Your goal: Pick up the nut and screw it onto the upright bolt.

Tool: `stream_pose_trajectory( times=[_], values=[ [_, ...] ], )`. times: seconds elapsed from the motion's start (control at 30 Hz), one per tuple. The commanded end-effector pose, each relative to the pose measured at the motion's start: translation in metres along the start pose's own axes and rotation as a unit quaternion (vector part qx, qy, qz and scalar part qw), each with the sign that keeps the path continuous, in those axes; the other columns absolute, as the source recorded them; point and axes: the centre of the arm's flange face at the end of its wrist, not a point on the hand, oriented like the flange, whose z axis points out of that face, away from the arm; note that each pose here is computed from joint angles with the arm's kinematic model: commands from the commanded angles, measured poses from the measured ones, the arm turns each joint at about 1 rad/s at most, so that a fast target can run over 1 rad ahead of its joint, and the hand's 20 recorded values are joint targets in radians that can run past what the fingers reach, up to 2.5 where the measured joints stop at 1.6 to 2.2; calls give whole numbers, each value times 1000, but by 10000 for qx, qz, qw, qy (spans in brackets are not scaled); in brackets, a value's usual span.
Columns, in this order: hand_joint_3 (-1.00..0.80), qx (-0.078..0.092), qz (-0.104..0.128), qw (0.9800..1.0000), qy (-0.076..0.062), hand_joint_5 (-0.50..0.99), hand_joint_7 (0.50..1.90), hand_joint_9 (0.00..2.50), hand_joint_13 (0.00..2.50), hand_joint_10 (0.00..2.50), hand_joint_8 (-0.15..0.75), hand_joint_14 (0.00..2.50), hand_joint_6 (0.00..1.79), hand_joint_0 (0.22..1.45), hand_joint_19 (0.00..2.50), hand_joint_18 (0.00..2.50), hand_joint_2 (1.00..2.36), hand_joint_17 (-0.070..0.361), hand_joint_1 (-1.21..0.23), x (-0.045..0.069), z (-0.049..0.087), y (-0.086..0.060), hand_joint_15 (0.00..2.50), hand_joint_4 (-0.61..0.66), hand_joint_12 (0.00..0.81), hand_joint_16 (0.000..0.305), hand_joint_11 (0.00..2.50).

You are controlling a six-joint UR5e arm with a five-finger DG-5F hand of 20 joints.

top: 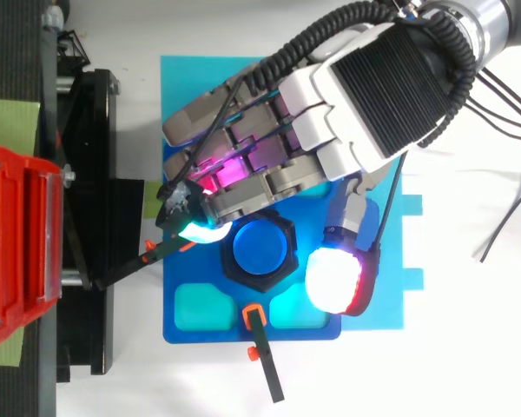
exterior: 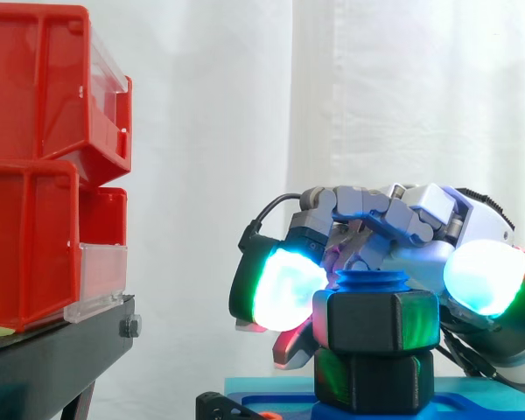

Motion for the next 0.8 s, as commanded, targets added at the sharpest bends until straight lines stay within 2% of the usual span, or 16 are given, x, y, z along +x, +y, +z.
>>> stream_pose_trajectory(
  times=[0.0, 0.2, 0.77],
  values=[
    [-500, -61, -3, 10000, -8, 43, 1160, 1330, 1012, 0, 253, 0, 654, 484, 153, 821, 1000, 40, -164, -4, 0, -3, 0, 109, 155, 18, 0],
    [-500, -99, -12, 10000, -3, 48, 1106, 1399, 1058, 0, 243, 0, 680, 482, 163, 854, 1000, 37, -167, -6, 0, -6, 0, 86, 141, 17, 0],
    [-500, -95, -20, 10000, 8, 52, 1081, 1516, 1139, 1, 223, 0, 698, 485, 160, 924, 1000, 26, -178, -9, -4, -9, 0, 68, 118, 12, 27]
  ],
)
